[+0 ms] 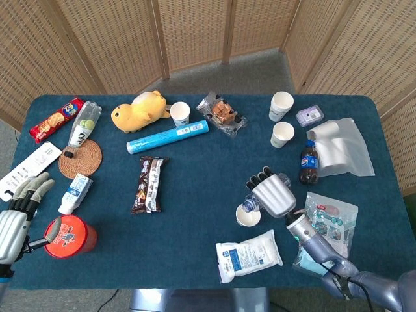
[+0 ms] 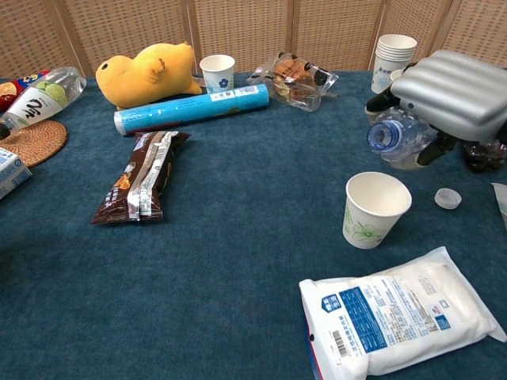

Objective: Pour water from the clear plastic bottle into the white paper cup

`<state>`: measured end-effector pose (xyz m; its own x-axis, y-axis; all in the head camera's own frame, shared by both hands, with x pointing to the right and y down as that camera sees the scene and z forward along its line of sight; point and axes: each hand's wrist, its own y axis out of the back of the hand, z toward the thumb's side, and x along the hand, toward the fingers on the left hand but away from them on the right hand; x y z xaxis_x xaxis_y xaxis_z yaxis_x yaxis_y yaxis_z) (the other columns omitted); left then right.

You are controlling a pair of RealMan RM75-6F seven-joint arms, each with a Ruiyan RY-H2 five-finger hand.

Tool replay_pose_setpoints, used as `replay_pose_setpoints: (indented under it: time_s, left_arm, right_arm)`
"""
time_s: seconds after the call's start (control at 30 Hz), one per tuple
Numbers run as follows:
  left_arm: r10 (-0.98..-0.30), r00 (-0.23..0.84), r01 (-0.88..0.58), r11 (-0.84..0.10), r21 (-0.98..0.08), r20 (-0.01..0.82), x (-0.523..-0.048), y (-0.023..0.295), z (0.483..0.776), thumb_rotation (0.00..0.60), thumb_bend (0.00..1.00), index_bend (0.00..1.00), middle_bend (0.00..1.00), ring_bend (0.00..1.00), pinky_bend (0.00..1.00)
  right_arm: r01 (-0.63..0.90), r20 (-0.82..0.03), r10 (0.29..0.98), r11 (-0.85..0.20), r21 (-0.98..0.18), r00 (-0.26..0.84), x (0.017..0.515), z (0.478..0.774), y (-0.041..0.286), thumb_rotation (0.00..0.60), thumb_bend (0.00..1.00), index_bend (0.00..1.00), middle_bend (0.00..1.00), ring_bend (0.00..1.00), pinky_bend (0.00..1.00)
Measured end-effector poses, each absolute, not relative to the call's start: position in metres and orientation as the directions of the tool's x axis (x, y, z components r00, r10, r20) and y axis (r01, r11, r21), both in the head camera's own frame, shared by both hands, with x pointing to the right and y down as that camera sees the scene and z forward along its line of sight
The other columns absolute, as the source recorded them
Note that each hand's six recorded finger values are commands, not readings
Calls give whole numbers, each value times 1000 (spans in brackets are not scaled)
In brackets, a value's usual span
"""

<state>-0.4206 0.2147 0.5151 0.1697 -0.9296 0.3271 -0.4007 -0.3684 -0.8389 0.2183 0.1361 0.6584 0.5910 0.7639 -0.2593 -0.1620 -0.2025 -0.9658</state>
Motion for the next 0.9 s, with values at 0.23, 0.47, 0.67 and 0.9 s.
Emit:
replay_pose_setpoints:
  time_s: [0.23, 0.47, 0.67, 0.9]
  left_arm:
    - [-927, 168, -402, -374, -836, 334, -420, 214, 518, 229, 465, 75, 53, 0, 0]
    - [-923, 174, -403, -384, -831, 343, -418, 214, 520, 229, 464, 75, 54, 0, 0]
    - [-922, 171, -401, -387, -830, 347, -418, 214, 520, 228, 464, 75, 54, 0, 0]
    - [-920, 168, -398, -393, -829, 355, -417, 216, 520, 230, 464, 74, 53, 0, 0]
  right_arm:
    - [-38, -270, 814, -293, -955, 515, 227, 652, 116, 600, 237, 596, 617, 537, 392]
    - [159, -321, 846, -419, -894, 426, 236, 653, 97, 600, 237, 598, 614, 523, 372]
    - [350, -386, 863, -489, -799, 325, 246, 658, 79, 600, 236, 598, 607, 509, 370]
    - [537, -456, 860, -503, -677, 231, 252, 666, 67, 600, 238, 595, 596, 498, 350]
